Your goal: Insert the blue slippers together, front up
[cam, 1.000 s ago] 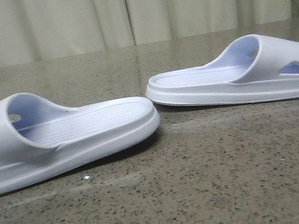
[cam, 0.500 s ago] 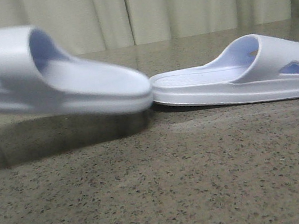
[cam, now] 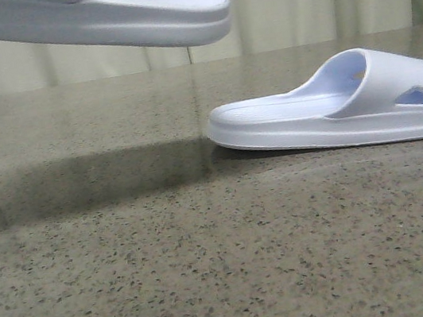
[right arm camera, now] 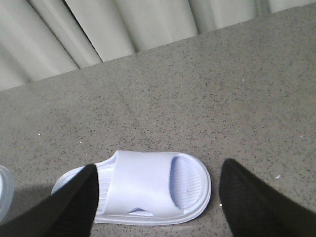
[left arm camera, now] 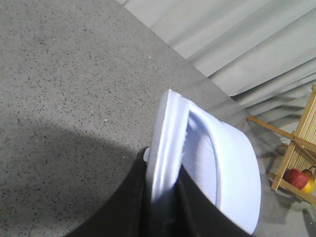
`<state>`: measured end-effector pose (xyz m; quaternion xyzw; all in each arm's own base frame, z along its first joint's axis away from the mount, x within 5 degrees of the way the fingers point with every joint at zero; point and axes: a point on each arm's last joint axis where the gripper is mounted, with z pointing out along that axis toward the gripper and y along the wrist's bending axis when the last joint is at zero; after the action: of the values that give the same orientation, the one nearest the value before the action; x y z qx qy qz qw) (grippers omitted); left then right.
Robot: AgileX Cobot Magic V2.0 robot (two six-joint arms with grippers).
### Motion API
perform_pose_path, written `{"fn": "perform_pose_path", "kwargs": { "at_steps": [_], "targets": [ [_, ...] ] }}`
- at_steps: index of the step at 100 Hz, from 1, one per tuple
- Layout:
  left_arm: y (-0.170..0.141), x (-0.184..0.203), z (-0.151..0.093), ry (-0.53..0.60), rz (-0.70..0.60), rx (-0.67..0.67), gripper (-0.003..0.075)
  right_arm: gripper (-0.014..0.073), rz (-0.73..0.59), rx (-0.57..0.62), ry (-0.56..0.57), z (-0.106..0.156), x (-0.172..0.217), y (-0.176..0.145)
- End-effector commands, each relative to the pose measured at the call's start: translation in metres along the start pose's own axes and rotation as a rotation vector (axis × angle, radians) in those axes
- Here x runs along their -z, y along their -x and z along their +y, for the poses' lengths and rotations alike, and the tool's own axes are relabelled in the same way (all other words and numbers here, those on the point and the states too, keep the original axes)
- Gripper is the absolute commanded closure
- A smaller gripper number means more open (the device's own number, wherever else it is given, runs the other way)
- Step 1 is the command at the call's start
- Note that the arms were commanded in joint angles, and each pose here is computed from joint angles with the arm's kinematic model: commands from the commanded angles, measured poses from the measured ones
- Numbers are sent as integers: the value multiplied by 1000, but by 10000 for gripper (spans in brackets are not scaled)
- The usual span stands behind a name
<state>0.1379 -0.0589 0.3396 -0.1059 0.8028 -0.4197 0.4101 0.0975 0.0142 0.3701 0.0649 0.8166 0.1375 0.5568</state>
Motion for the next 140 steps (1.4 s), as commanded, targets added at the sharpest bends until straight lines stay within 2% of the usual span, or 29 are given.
{"fn": "perform_pose_path", "kwargs": {
  "at_steps": [1,18,40,73,102,140],
  "targets": [
    [9,4,-12,-46,-55,16,694,148,-40,-8,5,1,-7,9],
    [9,4,-12,-43,-56,13,694,148,78,-94,-37,-8,-43,-4],
    [9,4,-12,-43,-56,13,694,149,121,-196,-78,-15,-83,-5],
    [9,4,-12,-43,-56,13,694,152,275,-253,-136,-26,-133,-22],
    [9,4,-12,-43,-56,13,694,152,298,-293,-150,-30,-153,-29],
    [9,4,-12,-43,-56,13,694,152,301,-326,-151,-31,-160,-32]
  ]
}}
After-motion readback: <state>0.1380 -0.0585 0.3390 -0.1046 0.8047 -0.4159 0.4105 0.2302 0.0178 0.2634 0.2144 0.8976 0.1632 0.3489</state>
